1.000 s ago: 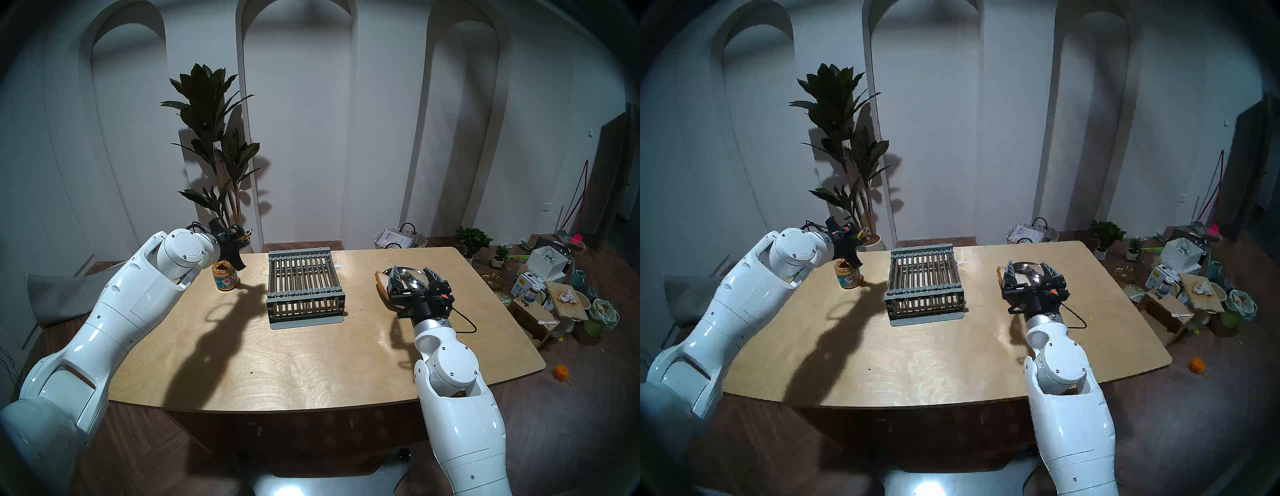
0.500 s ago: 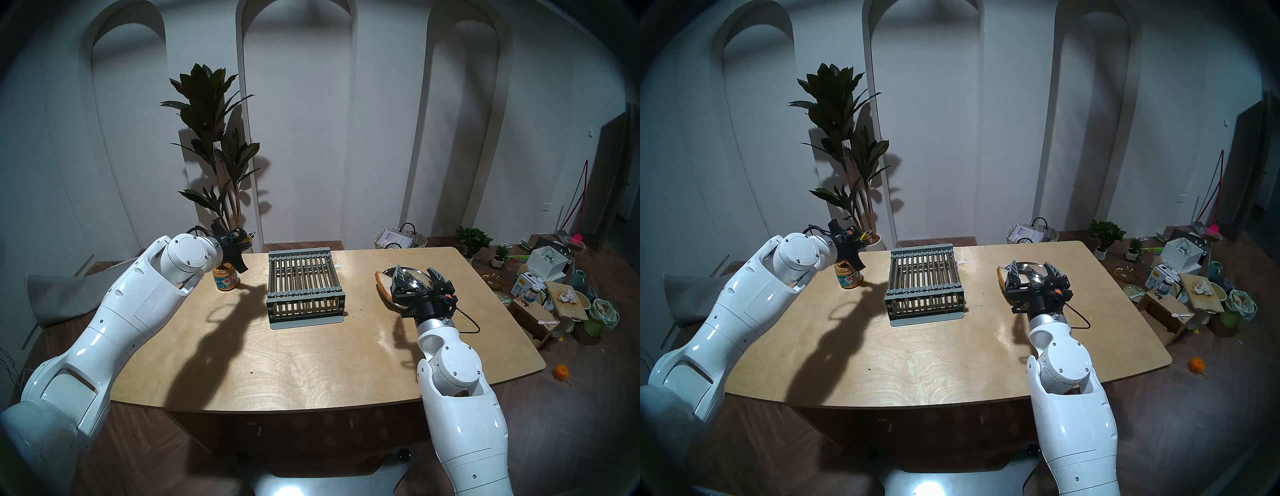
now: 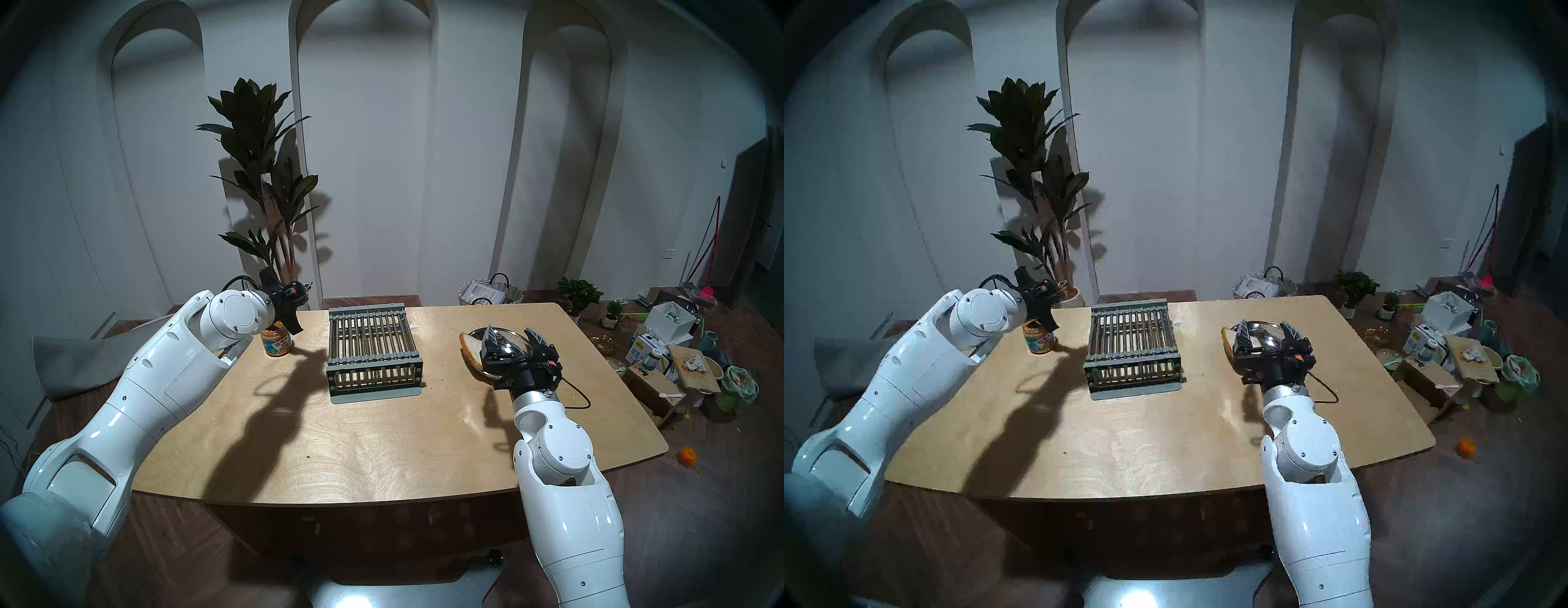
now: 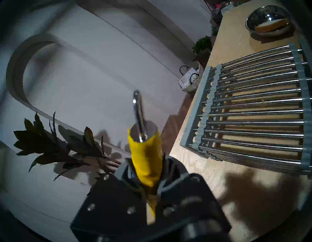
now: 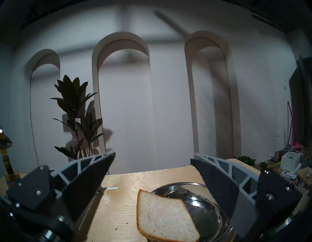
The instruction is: Spread peanut butter over the slice of bread with the knife
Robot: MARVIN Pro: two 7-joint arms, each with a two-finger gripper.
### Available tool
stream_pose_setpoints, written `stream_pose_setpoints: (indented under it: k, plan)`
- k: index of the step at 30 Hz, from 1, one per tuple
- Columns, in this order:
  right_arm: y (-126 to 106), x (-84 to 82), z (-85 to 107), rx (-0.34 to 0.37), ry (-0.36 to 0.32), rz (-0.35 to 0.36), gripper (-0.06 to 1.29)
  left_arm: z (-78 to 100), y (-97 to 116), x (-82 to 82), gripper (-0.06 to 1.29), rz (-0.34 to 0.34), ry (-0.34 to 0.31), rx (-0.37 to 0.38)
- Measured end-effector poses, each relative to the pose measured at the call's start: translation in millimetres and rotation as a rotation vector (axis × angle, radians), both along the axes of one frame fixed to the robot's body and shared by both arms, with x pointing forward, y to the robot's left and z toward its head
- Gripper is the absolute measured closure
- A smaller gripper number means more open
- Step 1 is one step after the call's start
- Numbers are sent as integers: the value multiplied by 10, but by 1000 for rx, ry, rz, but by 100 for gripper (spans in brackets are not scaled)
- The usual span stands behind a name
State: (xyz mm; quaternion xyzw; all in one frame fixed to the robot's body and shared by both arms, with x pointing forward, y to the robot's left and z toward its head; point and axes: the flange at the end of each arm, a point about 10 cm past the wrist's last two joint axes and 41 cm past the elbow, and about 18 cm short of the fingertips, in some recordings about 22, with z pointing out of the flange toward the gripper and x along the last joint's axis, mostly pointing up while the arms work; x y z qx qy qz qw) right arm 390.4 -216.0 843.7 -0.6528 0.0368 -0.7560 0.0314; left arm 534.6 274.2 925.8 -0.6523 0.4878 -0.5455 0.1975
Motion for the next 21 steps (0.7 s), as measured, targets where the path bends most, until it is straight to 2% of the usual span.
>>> stream_pose_setpoints:
  k: [14,18,21]
  plan:
    - [-20,-17,3,4,-2,4,0,128,-112,-78,121,-15,-24,8]
    - [-35,-19,2,7,-2,3,0,237,-224,-146,121,-48,-53,0]
    - [-47,-19,-5,9,-1,2,0,354,-330,-208,121,-88,-103,-18]
